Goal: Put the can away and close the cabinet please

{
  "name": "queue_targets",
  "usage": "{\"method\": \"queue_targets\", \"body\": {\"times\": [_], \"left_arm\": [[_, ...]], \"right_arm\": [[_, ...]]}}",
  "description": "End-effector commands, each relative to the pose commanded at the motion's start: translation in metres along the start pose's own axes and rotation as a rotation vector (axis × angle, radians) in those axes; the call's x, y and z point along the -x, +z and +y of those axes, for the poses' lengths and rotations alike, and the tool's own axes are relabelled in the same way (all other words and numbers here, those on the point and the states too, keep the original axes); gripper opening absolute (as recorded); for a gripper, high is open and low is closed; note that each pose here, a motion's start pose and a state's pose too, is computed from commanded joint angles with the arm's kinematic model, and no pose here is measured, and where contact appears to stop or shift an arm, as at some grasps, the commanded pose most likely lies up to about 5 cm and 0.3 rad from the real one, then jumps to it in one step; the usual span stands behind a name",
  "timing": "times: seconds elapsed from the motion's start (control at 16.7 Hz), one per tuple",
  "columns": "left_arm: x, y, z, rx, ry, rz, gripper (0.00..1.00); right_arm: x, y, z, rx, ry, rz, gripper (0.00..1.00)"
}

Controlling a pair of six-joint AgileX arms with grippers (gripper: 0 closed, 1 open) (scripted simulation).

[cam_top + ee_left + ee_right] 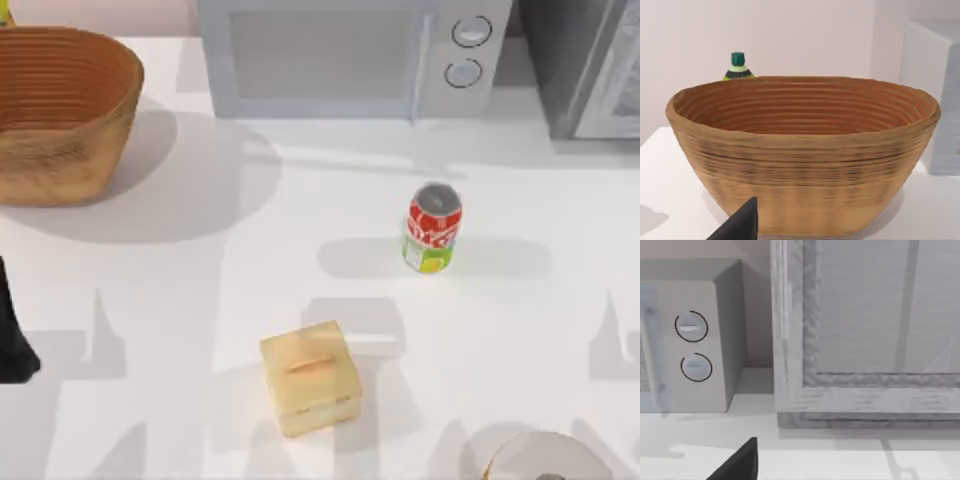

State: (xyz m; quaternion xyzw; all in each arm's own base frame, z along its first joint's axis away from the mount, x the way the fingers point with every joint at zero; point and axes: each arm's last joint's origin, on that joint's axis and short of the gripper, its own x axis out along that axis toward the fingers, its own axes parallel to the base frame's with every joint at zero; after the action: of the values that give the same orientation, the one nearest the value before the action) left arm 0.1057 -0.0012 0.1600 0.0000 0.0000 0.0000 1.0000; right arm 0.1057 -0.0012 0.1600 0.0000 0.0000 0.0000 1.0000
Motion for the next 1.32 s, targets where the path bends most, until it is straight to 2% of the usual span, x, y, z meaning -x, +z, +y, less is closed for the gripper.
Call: {"method": "queue_targets", "body": {"times": [0.24, 0.54, 0.9, 1.08, 1.32], "left_arm": [[0.0, 0.0, 0.0, 0.0, 0.0, 0.0, 1.0], [0.0, 0.0, 0.0, 0.0, 0.0, 0.0, 1.0], [0.0, 0.0, 0.0, 0.0, 0.0, 0.0, 1.0], [0.0, 0.0, 0.0, 0.0, 0.0, 0.0, 1.0], [0.0, 0.0, 0.0, 0.0, 0.0, 0.0, 1.0]], "right_arm": [[-0.001, 0.005, 0.002, 0.0, 0.006, -0.013, 1.0], [-0.013, 0.042, 0.017, -0.033, 0.04, -0.06, 1.0], [-0.057, 0.089, 0.071, -0.135, 0.1, -0.07, 1.0], [-0.086, 0.079, 0.119, -0.148, 0.12, -0.005, 1.0], [-0.112, 0.025, 0.178, -0.092, 0.11, 0.107, 1.0]]}}
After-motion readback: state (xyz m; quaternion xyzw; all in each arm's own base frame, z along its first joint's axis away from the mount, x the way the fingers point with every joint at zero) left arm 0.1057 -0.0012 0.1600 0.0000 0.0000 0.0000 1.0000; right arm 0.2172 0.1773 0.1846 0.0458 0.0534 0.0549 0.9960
